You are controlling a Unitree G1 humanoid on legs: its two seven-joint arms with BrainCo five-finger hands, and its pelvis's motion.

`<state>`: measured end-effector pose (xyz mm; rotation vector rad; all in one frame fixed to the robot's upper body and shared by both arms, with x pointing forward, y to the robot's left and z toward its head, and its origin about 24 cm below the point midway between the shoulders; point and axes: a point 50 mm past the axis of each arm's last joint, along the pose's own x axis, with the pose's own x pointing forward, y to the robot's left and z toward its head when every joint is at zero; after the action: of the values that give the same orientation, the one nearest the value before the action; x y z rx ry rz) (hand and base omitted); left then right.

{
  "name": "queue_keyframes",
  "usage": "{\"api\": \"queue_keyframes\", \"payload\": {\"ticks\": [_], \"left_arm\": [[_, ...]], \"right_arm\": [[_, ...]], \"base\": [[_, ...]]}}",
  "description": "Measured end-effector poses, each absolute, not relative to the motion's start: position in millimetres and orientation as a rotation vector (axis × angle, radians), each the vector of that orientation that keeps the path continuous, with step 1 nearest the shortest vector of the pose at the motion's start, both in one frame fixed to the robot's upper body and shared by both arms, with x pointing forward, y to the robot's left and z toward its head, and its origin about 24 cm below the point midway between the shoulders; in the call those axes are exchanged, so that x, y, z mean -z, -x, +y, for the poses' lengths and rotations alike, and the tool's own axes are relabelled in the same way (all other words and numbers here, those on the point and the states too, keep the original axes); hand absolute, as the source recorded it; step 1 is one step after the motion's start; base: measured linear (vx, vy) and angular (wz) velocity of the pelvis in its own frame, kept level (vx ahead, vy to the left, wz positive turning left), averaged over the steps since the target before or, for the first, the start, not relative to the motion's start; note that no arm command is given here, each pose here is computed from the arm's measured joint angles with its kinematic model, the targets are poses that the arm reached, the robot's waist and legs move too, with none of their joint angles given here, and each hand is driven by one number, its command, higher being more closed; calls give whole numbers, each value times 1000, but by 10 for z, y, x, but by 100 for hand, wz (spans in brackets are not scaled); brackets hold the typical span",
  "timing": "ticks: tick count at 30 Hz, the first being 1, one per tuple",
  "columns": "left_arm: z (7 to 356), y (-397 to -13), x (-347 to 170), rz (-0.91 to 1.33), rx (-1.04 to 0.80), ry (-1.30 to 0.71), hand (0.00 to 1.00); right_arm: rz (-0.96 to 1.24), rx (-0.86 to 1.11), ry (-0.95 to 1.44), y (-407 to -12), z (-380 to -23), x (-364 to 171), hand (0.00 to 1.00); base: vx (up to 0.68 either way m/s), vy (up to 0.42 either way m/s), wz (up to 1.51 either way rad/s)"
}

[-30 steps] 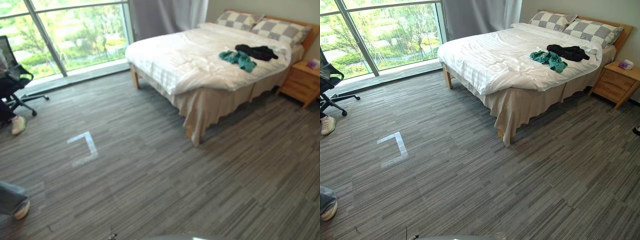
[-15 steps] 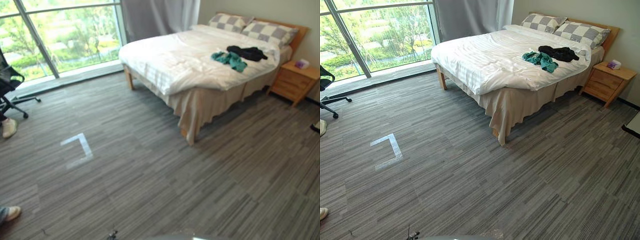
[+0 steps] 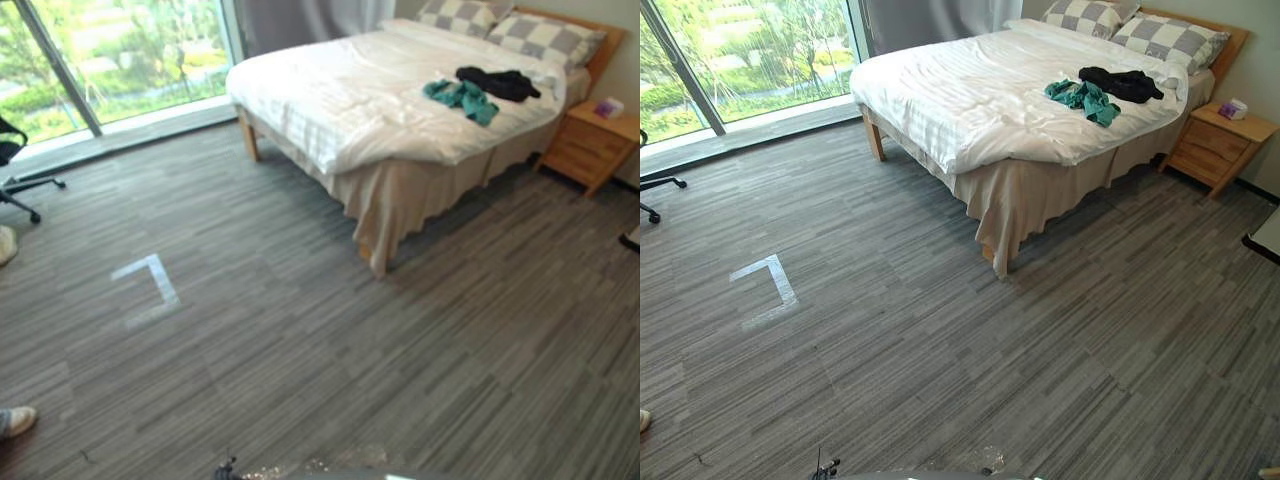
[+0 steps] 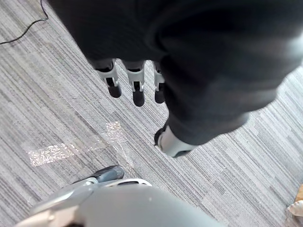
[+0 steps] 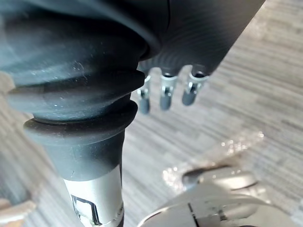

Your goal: Tidy the bed and pick cloth on bed and put in laundry

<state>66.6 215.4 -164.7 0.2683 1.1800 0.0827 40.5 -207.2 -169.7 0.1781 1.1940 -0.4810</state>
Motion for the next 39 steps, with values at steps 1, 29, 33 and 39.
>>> {"api": "queue_keyframes", "payload": {"ticks": [1, 29, 33, 39], "left_arm": [[2157, -664, 1647, 1181, -84, -269, 0], [1784, -1441, 1440, 894, -223, 22, 0], [1752, -1444, 1443, 896, -214, 25, 0], [1916, -1332, 1486, 940, -271, 27, 0]], "right_arm": [[1187, 489, -189, -423, -2068, 1696, 0], [996, 412, -118, -1177, -2097, 1534, 0], [1001, 418, -118, -1112, -2079, 1544, 0], [1040, 398, -165, -1029, -1922, 1601, 0]], "base": [[58, -35, -55], [491, -287, -46], [526, 197, -17], [600, 187, 44]]}}
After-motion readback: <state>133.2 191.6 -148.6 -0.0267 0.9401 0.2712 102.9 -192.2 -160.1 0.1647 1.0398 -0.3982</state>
